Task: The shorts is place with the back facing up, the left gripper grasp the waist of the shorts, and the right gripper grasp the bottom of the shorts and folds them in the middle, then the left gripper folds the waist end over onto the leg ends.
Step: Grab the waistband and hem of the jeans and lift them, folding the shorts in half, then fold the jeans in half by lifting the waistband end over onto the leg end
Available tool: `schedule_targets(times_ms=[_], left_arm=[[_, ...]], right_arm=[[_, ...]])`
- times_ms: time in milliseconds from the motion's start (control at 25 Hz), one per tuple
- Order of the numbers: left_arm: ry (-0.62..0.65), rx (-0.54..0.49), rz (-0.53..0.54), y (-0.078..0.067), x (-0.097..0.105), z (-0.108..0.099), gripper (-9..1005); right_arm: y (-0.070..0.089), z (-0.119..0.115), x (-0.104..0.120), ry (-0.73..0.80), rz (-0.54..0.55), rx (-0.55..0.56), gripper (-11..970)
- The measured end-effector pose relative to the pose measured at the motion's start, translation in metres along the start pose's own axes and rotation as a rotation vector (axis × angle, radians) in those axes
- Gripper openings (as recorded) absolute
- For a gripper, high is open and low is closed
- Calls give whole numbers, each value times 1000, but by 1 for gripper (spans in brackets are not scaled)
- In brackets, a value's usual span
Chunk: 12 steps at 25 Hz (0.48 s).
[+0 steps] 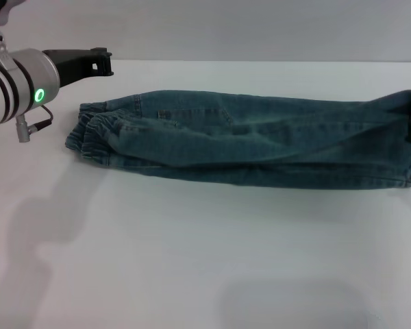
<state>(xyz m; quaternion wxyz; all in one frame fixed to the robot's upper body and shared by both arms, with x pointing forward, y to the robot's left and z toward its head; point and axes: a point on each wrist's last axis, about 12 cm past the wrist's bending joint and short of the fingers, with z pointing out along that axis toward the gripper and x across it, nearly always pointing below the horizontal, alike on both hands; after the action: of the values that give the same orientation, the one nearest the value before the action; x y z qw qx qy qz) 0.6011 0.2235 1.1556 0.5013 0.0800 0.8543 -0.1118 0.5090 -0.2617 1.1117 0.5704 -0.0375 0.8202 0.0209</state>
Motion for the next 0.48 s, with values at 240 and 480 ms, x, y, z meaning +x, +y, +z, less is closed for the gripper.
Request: schedule_targets(times_ms=[240,480], left_arm=[[-10,2,4,-1,-2,2,8],[-7,4,7,-2,-3,3,8]], right_arm=[[-13,20,3,17,69,24,73],[-11,33,6,44,75,15,75]])
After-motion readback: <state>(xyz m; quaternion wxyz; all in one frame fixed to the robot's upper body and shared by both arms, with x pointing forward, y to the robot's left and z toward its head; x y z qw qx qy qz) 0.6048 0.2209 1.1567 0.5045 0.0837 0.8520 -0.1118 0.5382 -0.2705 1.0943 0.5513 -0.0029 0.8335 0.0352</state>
